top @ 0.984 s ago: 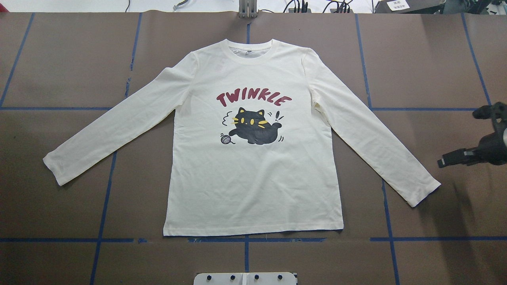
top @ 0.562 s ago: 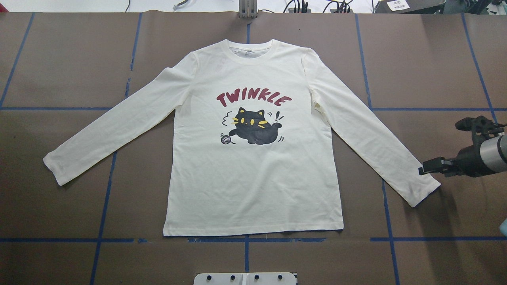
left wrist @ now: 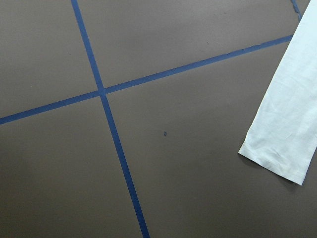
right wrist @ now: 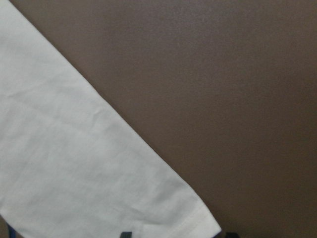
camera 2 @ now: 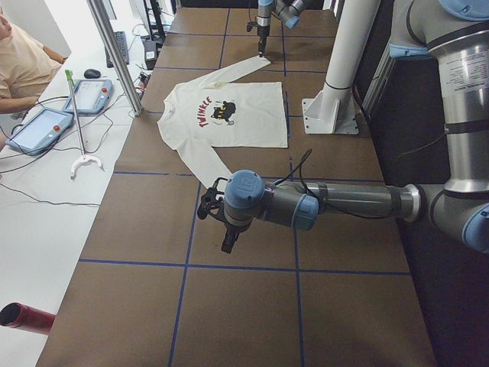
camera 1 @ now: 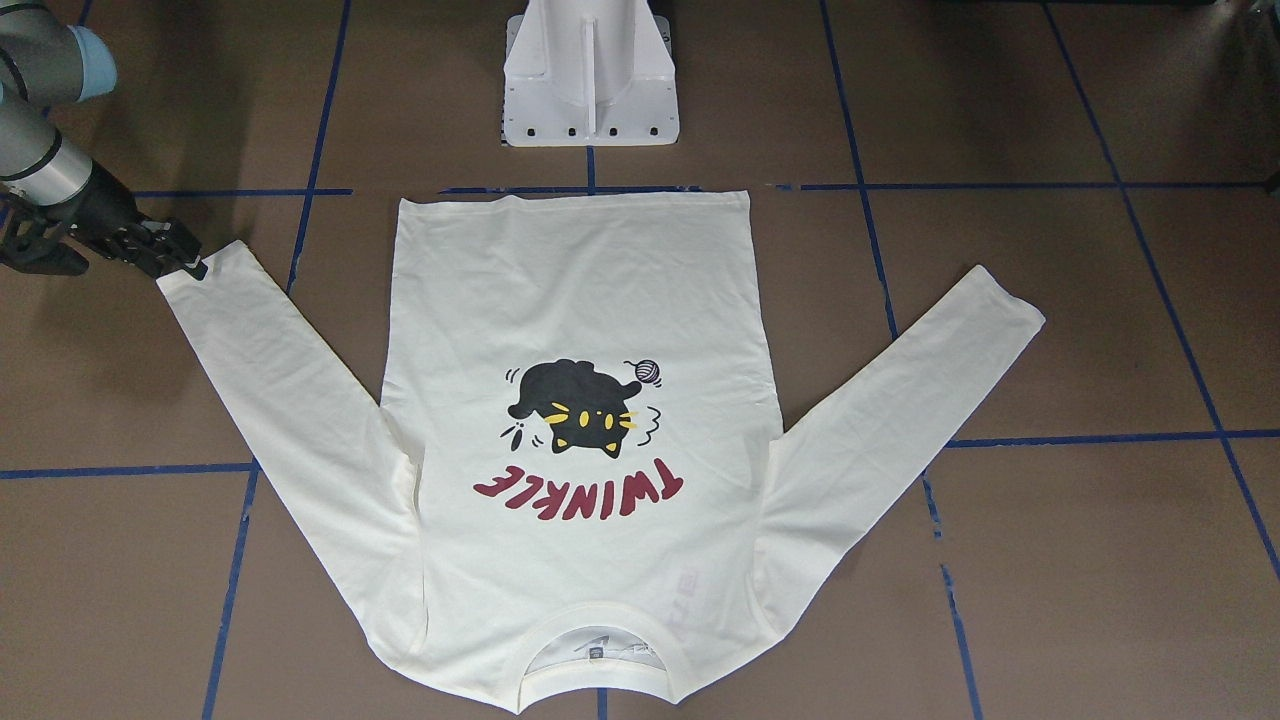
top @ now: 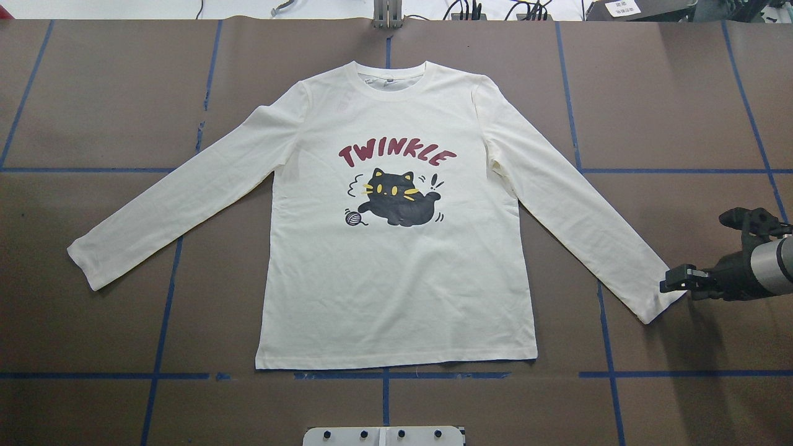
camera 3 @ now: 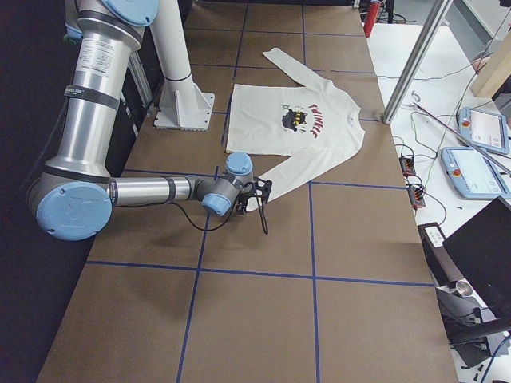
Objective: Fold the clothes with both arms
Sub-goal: 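Move the right gripper to the sleeve cuff nearest it and grasp it, then fold the grasped sleeve across the shirt chest toward the other sleeve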
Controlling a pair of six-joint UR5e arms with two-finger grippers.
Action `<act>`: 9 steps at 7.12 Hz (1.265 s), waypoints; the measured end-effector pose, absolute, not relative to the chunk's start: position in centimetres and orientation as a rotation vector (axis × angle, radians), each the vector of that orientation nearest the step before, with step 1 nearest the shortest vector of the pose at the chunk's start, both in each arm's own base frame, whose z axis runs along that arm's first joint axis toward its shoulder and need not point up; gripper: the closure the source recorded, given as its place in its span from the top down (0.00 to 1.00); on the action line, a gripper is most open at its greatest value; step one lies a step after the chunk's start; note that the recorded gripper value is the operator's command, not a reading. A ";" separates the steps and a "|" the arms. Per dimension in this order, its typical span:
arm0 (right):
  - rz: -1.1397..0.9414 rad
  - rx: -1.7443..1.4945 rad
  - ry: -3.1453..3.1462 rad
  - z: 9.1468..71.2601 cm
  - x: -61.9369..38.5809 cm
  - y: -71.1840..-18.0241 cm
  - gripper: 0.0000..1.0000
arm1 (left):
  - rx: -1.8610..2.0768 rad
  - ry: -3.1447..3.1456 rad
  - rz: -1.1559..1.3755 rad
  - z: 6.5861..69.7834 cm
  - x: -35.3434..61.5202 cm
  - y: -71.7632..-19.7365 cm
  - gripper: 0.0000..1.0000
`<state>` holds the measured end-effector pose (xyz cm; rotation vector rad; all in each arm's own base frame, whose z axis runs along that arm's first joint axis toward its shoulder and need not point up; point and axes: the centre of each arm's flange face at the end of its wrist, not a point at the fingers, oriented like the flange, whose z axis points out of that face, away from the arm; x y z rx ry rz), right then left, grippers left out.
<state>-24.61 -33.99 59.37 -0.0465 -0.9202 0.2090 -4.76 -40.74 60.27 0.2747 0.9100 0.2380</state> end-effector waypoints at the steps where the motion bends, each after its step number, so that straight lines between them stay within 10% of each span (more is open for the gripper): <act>1: 0.217 -0.038 -0.912 59.6 -24.5 -34.1 0.33 | 0.275 0.910 0.238 60.3 -4.8 -40.7 1.00; 2: 0.222 -0.035 -0.906 59.9 -24.5 -34.2 0.00 | 0.276 0.909 0.239 60.2 -4.8 -40.7 1.00; 9: 0.215 -0.040 -1.046 48.9 -26.0 -39.0 0.00 | 0.299 0.909 0.250 59.0 -4.8 -41.1 1.00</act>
